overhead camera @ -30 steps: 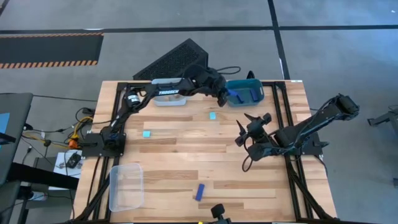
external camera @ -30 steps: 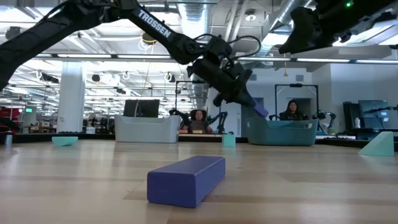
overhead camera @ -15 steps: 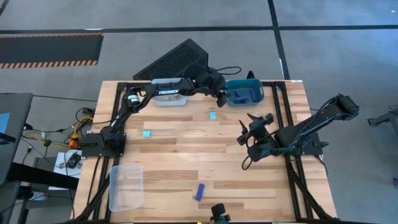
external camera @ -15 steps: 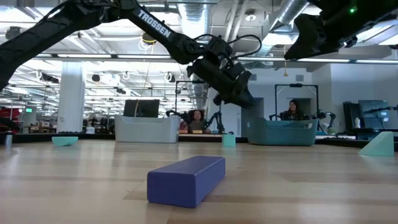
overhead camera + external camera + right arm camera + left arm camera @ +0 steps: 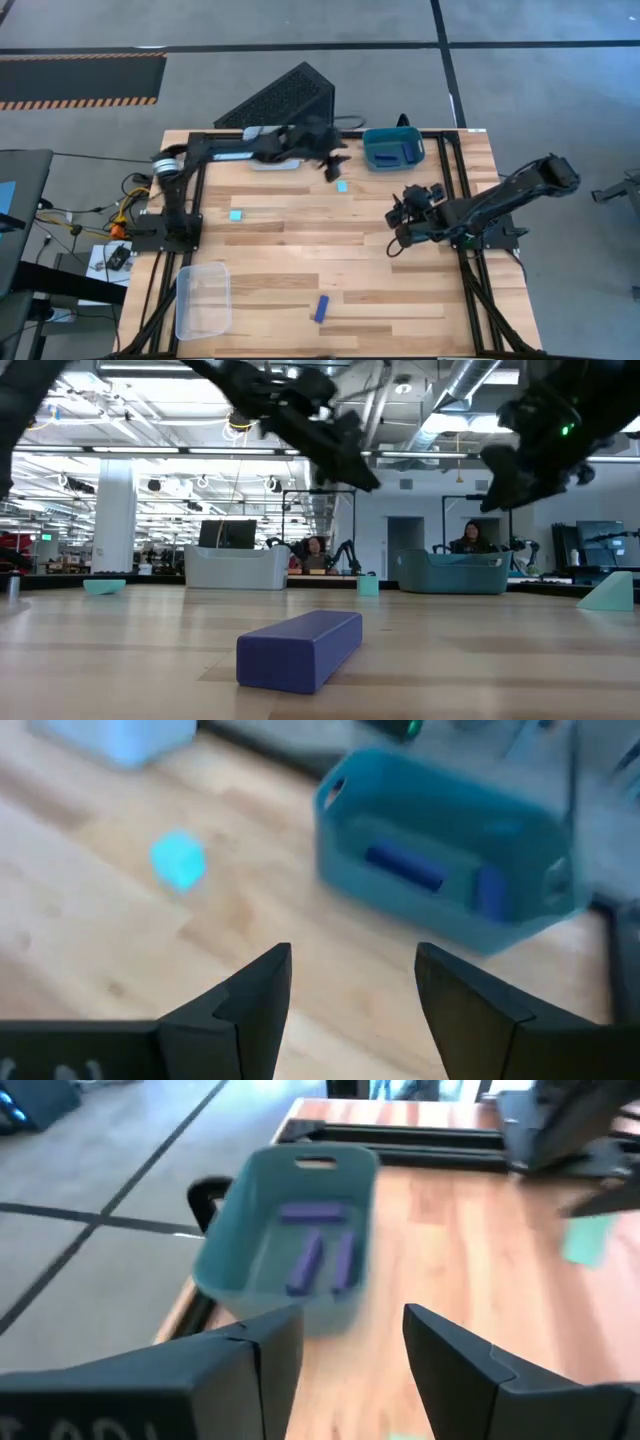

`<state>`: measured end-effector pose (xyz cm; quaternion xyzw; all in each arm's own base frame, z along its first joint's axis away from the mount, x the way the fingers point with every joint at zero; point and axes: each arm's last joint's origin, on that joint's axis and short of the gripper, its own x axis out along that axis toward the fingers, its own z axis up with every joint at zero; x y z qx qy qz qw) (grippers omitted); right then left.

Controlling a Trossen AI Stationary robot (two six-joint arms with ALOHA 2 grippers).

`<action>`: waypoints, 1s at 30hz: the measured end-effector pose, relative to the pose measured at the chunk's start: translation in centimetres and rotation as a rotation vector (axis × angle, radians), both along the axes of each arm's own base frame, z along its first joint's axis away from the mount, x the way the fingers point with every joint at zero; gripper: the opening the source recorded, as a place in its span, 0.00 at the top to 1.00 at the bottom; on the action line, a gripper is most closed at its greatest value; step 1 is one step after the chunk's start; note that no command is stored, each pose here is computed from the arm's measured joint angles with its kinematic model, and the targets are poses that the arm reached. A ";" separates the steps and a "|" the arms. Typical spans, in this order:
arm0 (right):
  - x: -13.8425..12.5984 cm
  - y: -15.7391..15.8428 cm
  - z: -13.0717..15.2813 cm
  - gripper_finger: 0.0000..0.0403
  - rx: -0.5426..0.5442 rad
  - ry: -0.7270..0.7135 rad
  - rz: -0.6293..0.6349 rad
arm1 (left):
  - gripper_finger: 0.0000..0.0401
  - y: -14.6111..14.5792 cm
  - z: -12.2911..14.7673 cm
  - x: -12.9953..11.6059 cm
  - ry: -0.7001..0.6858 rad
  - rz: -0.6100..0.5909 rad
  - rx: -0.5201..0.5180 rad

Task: Sort & place blocks by color
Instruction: Put the violet block into the blue bin

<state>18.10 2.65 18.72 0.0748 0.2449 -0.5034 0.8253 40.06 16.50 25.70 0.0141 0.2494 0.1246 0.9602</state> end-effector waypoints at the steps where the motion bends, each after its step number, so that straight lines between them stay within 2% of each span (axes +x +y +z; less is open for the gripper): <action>1: 0.1 -0.2 -0.5 0.42 0.026 0.013 0.017 | 0.60 -0.8 -0.3 -1.1 -0.029 -0.004 0.008; 5: 1.7 -1.1 -1.7 0.42 0.092 -0.040 0.140 | 0.61 -4.0 -2.0 -6.0 -0.126 0.003 0.030; 10: 3.5 -3.5 -1.4 0.42 0.134 -0.168 0.361 | 0.61 -7.6 -4.4 -10.7 -0.174 -0.021 0.014; 15: 4.1 -7.2 -0.3 0.42 0.167 -0.317 0.355 | 0.61 -9.7 -6.1 -13.5 -0.153 -0.008 -0.021; 18: 4.9 -8.5 -0.2 0.42 0.213 -0.341 0.351 | 0.61 -10.5 -6.9 -14.1 -0.135 0.022 -0.029; 22: 7.7 -9.2 -1.0 0.42 0.240 -0.268 0.363 | 0.61 -10.9 -7.6 -14.2 -0.115 0.061 -0.003; 26: 10.7 -9.6 -2.4 0.42 0.236 -0.082 0.439 | 0.61 -11.3 -8.2 -14.1 -0.081 0.033 0.023; 30: 12.3 -10.6 -3.4 0.42 0.243 0.094 0.550 | 0.61 -11.7 -8.3 -14.1 -0.063 0.015 0.024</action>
